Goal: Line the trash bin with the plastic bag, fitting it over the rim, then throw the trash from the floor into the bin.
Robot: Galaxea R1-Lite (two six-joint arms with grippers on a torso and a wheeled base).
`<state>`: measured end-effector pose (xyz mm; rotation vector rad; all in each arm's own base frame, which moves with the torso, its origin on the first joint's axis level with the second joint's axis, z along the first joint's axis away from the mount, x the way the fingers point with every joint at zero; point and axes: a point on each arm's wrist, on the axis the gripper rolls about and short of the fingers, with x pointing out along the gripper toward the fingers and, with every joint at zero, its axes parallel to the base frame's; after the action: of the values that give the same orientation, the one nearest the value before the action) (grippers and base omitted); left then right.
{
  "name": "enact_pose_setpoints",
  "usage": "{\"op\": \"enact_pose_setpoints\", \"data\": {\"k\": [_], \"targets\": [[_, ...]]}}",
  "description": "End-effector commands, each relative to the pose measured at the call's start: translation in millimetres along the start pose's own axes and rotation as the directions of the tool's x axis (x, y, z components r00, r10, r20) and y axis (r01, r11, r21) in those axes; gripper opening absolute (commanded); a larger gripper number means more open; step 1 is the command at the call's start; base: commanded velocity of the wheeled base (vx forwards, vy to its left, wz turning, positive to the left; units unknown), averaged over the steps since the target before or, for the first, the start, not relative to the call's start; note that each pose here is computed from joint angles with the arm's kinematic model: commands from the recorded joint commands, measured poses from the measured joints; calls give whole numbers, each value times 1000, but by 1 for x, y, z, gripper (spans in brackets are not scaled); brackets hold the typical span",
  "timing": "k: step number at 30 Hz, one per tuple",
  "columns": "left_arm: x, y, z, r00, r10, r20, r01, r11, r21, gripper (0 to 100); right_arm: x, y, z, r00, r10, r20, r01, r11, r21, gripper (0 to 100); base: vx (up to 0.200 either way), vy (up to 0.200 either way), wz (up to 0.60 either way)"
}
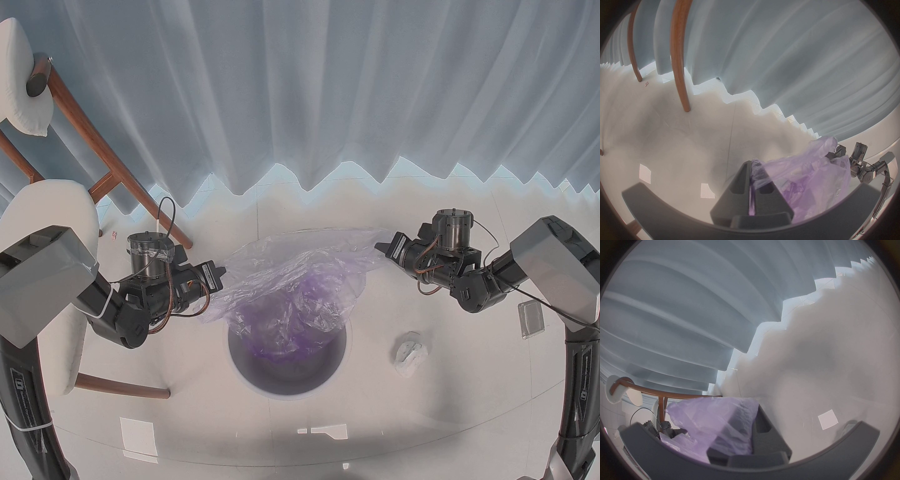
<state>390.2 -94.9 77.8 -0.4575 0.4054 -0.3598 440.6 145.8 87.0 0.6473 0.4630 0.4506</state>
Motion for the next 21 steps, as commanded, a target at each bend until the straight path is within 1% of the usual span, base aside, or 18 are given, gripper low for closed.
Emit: {"op": "enact_pose_setpoints", "data": {"k": [1, 7, 14, 21], "targets": [[8, 9, -6, 1000, 18, -14, -18, 1000, -8, 0, 12, -15, -14, 999, -23, -32, 24, 1000, 10, 0, 0, 0, 0], [20, 23, -17, 998, 45, -38, -46, 999, -19, 0, 17, -22, -21, 998, -37, -47, 38, 999, 15, 0, 0, 0, 0], [22, 27, -23, 996, 56, -66, -57, 998, -24, 0, 21, -30, -30, 996, -52, -69, 54, 998, 21, 0, 0, 0, 0], [21, 29, -22, 996, 60, -65, -62, 998, -26, 0, 16, -33, -37, 994, -63, -91, 66, 997, 28, 0, 0, 0, 0]]}}
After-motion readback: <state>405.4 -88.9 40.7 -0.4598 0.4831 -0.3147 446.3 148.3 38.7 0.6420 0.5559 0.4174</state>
